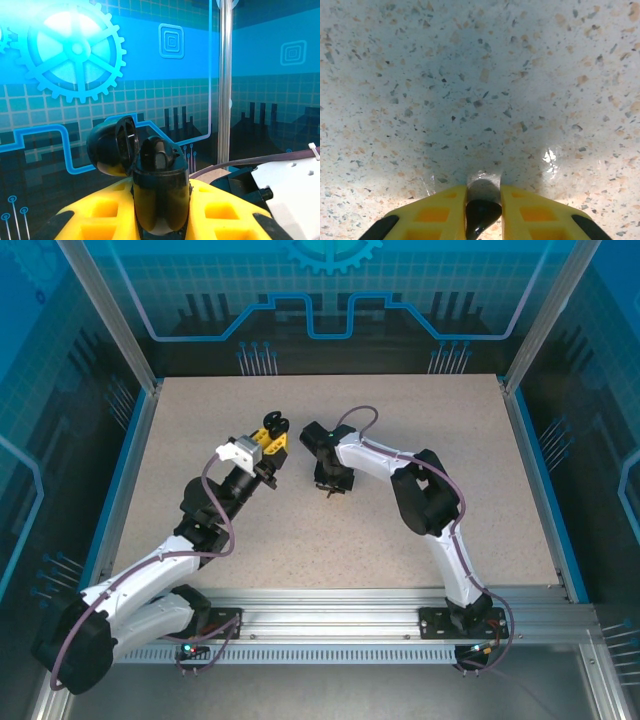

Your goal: Insert wireless bluetooth earbuds into charging case

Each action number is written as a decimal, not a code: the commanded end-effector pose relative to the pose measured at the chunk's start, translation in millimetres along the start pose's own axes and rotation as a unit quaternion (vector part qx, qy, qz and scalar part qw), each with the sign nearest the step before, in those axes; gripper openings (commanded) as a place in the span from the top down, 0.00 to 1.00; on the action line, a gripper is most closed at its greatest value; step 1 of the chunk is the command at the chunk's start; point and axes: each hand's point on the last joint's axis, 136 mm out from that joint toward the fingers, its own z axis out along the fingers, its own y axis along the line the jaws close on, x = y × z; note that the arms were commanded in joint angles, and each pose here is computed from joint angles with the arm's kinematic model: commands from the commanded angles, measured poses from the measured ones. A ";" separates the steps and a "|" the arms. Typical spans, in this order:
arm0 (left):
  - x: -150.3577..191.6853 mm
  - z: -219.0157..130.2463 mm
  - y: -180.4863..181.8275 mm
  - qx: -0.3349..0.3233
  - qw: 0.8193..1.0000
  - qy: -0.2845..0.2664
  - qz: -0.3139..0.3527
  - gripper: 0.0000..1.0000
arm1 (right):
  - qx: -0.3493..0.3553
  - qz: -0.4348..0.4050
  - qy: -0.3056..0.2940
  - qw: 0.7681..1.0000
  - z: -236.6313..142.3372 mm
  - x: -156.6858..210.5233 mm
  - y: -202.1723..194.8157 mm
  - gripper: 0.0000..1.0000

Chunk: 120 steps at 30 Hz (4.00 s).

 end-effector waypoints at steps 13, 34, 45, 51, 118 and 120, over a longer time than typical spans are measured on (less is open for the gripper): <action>-6.0 1.6 5.4 -0.010 1.000 -0.014 -0.008 1.00 | -0.013 0.027 0.007 1.000 -6.3 11.4 9.3 0.68; -1.8 3.8 6.1 -0.010 1.000 -0.010 -0.004 1.00 | 0.013 0.060 0.008 0.998 -13.9 21.1 1.5 0.70; -0.7 3.8 5.5 -0.009 1.000 -0.009 -0.005 1.00 | 0.021 0.066 0.002 0.998 -8.3 14.9 -4.5 0.71; -0.3 5.2 5.4 -0.009 1.000 -0.008 -0.007 1.00 | 0.020 0.071 -0.002 0.997 -7.3 6.7 -8.3 0.74; -20.2 24.8 -66.6 0.190 0.981 0.006 -0.045 1.00 | -0.457 -0.345 -0.393 0.719 -419.8 34.2 10.7 0.85; -19.3 26.2 -68.0 0.192 0.980 0.007 -0.046 1.00 | -0.459 -0.351 -0.391 0.717 -418.1 37.5 11.8 0.85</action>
